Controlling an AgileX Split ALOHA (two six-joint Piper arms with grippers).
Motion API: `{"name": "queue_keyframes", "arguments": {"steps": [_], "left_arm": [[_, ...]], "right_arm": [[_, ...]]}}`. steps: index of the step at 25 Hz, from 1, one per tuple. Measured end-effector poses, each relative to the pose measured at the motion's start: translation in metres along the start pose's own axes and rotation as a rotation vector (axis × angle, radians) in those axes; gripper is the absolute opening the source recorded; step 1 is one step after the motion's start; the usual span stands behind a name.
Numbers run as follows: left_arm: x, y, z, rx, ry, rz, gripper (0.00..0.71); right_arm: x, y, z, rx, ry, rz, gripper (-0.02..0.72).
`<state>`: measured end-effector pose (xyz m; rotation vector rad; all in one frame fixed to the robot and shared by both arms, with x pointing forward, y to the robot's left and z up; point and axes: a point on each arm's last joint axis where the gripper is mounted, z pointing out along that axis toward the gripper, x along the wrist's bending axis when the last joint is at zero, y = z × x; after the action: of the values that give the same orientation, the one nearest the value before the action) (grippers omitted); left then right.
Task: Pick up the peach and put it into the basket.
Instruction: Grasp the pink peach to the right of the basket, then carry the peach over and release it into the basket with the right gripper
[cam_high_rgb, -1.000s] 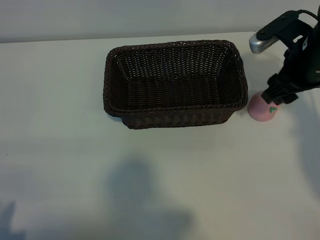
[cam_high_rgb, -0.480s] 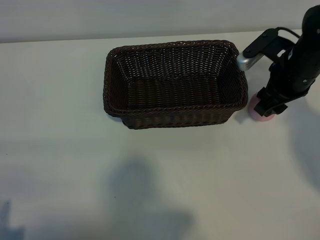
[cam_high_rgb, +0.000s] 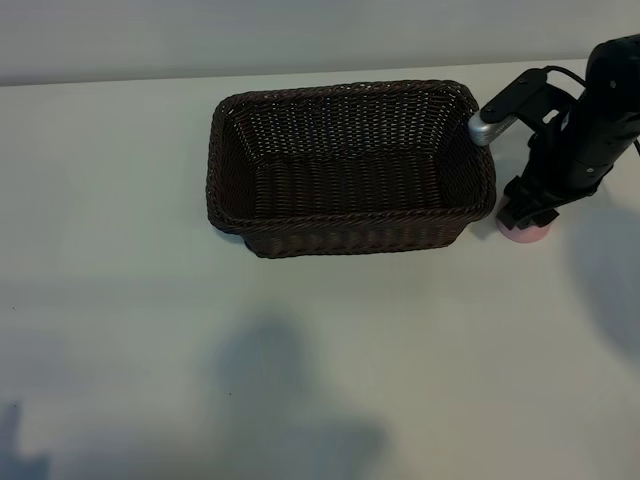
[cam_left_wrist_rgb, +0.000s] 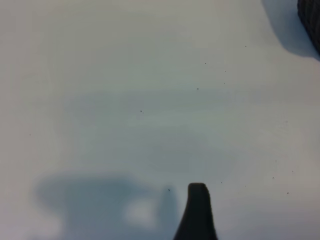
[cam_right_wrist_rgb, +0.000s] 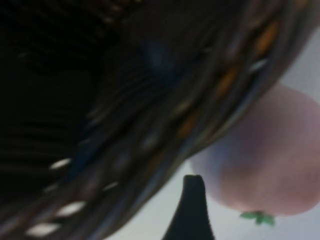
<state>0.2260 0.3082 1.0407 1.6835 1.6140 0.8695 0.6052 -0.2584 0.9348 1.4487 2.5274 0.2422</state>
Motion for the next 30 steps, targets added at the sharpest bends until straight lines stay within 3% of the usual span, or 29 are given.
{"name": "queue_keyframes", "arguments": {"steps": [3, 8, 12, 15, 30], "left_arm": [[0.000, 0.000, 0.000, 0.000, 0.000, 0.000, 0.596], [0.000, 0.000, 0.000, 0.000, 0.000, 0.002, 0.596], [0.000, 0.000, 0.000, 0.000, 0.000, 0.003, 0.596], [0.000, 0.000, 0.000, 0.000, 0.000, 0.003, 0.596], [0.000, 0.000, 0.000, 0.000, 0.000, 0.003, 0.596]], "right_arm": [[-0.006, -0.002, 0.004, -0.001, -0.010, 0.028, 0.498], [-0.011, -0.002, 0.004, -0.024, -0.024, 0.075, 0.205], [-0.012, -0.002, 0.004, -0.027, -0.026, 0.092, 0.078], [-0.012, -0.002, 0.004, -0.028, -0.027, 0.100, 0.043], [-0.014, 0.000, -0.016, -0.067, -0.051, 0.132, 0.040]]}}
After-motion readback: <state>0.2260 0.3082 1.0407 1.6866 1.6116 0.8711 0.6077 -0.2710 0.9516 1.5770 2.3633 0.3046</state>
